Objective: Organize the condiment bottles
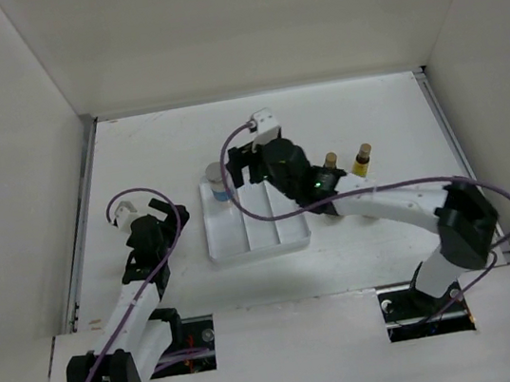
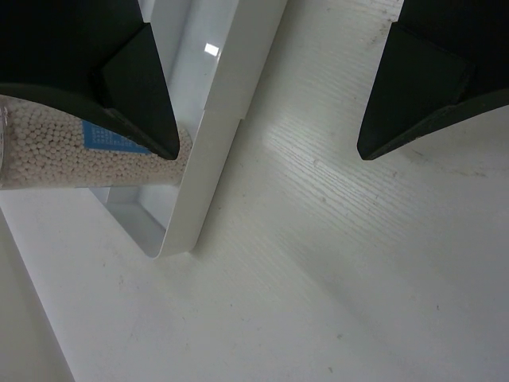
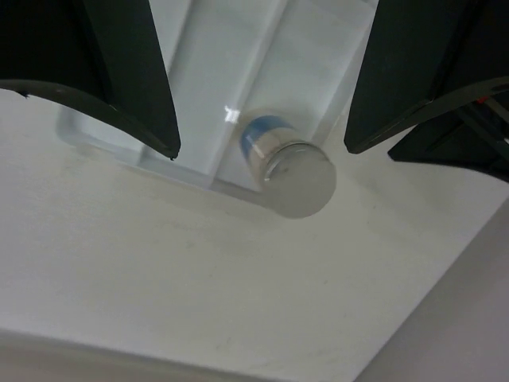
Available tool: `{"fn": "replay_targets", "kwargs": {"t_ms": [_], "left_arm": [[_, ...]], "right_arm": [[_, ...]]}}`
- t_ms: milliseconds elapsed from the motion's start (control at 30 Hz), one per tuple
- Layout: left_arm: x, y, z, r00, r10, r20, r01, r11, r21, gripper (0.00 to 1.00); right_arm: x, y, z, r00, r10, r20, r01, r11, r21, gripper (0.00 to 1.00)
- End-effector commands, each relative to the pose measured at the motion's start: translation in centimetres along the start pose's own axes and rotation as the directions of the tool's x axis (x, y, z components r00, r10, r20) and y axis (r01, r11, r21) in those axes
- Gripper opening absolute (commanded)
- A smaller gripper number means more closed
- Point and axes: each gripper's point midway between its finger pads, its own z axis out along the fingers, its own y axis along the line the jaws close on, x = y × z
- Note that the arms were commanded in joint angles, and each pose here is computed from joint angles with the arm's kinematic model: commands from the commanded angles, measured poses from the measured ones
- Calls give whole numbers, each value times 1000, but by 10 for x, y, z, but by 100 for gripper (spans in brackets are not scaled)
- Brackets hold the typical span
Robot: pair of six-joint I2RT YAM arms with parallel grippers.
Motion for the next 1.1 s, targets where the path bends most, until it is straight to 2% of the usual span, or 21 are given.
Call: {"fn": "replay_targets", "kwargs": {"t_ms": [0, 133, 200, 300, 467, 567, 633, 833, 900, 1067], "left_arm": [[-10, -10, -1, 999, -12, 37, 11, 999, 30, 100], [-8, -13, 1, 1000, -7, 26, 6, 999, 34, 100], [-8, -12, 1, 1000, -5, 28, 4, 999, 33, 100], [-8, -15, 1, 1000, -5, 28, 4, 999, 38, 100], [-11, -17, 1, 999, -9, 36, 7, 999, 41, 100], [-10, -16, 0, 999, -2, 39, 0, 999, 41, 100], [-10, -14, 0, 999, -3, 41, 2, 999, 35, 100], [-10, -15, 1, 999, -1, 41, 0, 999, 35, 100], [-11, -16, 1, 999, 4, 40, -5, 999, 34, 100], [-10, -17, 2, 999, -4, 36, 3, 999, 36, 100]], "right_arm": [[-51, -65, -40, 984, 73, 165, -98, 984, 147, 89], [-28, -157, -82, 981, 88, 172, -150, 908, 391, 77], [-11, -195, -96, 984, 95, 150, -157, 860, 486, 76], [11, -220, -98, 990, 114, 86, -142, 841, 523, 78], [30, -224, -84, 990, 138, 33, -135, 853, 504, 78], [37, -230, -78, 990, 141, 18, -129, 841, 526, 73], [43, -232, -73, 988, 152, 9, -134, 840, 526, 67], [48, -229, -66, 986, 169, -11, -140, 848, 512, 39], [38, -230, -68, 986, 166, 18, -151, 845, 514, 31], [-24, -224, -83, 975, 117, 188, -196, 850, 489, 27]]}}
